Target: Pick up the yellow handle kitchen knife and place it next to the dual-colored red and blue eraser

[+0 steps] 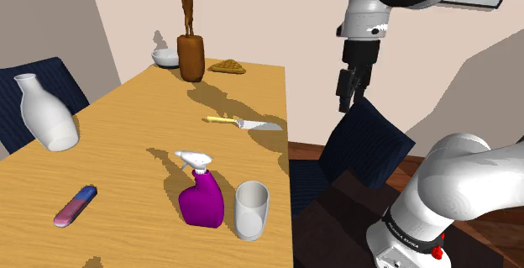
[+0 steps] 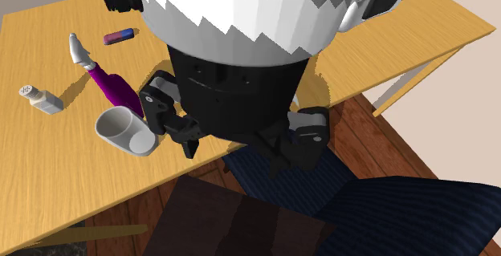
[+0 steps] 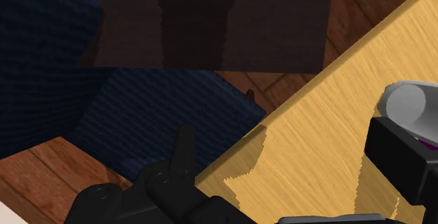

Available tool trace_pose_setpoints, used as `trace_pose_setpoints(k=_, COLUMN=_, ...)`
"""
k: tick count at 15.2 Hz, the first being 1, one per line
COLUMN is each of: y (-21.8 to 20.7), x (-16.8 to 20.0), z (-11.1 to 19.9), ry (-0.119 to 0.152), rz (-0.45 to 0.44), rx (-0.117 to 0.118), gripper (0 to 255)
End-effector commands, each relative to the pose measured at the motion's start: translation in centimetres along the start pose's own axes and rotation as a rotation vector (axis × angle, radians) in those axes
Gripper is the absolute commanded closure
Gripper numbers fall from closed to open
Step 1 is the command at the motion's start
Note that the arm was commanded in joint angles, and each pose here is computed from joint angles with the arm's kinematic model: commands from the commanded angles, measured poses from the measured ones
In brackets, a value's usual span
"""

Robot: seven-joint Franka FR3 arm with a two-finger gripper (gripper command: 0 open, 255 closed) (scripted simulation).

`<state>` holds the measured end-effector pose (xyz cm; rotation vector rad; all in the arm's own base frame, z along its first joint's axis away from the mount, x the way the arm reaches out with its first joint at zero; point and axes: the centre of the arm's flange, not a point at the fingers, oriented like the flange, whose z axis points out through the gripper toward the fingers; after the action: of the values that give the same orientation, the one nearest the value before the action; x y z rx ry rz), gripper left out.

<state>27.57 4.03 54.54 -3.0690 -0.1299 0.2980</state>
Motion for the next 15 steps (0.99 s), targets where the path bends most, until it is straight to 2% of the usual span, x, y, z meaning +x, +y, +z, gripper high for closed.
trace_pose_setpoints(k=1, y=0.0, x=0.0, z=0.0, ry=0.000, rz=0.000, rx=0.000, gripper=0)
trace_pose_setpoints(k=15, y=3.2, x=15.7, z=6.8, ry=0.058, rz=-0.266, rx=-0.048, gripper=0)
